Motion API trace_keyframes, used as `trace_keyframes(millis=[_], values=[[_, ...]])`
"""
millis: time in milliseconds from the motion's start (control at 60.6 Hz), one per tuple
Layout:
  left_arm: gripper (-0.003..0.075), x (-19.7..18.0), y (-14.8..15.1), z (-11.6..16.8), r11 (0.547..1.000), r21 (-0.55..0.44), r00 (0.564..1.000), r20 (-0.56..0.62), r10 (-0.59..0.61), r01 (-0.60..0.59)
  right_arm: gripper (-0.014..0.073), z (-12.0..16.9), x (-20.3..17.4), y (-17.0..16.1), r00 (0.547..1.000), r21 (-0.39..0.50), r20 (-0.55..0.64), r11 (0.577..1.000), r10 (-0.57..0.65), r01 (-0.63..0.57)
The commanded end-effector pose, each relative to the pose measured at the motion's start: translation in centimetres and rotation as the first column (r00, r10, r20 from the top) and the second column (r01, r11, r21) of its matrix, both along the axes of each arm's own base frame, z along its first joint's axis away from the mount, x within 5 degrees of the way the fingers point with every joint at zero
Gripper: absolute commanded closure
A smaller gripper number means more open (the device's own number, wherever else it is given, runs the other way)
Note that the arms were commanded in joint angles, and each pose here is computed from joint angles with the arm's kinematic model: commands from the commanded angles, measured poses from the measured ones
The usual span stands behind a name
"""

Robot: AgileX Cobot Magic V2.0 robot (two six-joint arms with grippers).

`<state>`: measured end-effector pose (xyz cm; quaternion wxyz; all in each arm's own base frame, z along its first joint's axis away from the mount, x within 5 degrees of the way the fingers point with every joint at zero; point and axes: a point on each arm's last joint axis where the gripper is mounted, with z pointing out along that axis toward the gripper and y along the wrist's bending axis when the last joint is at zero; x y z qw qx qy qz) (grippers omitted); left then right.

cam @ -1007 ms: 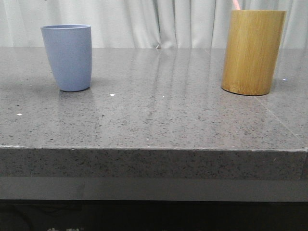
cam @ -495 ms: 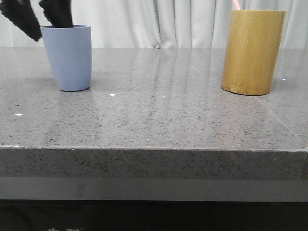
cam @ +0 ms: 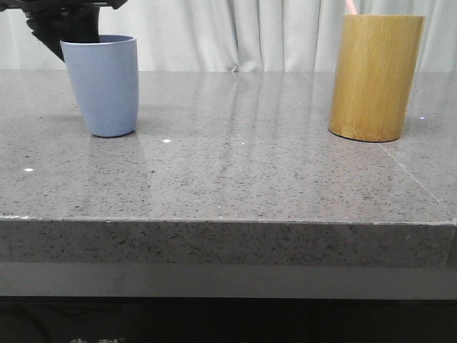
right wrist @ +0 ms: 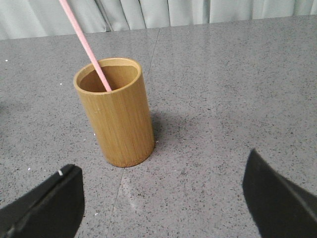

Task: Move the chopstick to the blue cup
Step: 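Carry the blue cup with the left gripper toward the bamboo cup, set down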

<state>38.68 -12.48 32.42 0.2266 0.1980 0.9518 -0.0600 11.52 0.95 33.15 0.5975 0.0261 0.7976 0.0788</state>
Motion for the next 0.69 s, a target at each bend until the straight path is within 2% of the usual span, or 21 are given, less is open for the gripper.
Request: trace_keyframes(millis=[0,182,330,495,677], values=[[0.0738,-0.9,-0.6,4.1,0.998,-0.047,0.991,0.132,-0.026,0.032,-0.006,1.7,0.2,-0.2,0.995,-0.007,0.097,1.0,-0.015,0.016],[0.0738,-1.9,-3.9,8.5,0.988,-0.089,0.96,0.26,-0.101,0.127,-0.006,1.7,0.2,-0.2,0.995,-0.007,0.099,1.0,-0.016,0.016],[0.0738,-2.8,-7.6,10.4,0.967,-0.108,0.946,0.257,-0.196,0.229,-0.006,1.7,0.2,-0.2,0.995,-0.007,0.103,1.0,-0.016,0.017],[0.0738,-2.2,-12.3,8.8,0.946,-0.108,0.935,0.225,-0.275,0.304,-0.006,1.7,0.2,-0.2,0.995,-0.007,0.103,1.0,-0.016,0.017],[0.0738,-1.9,-15.1,6.4,0.937,-0.106,0.933,0.18,-0.311,0.333,-0.006,1.7,0.2,-0.2,0.994,-0.007,0.104,1.0,-0.017,0.017]])
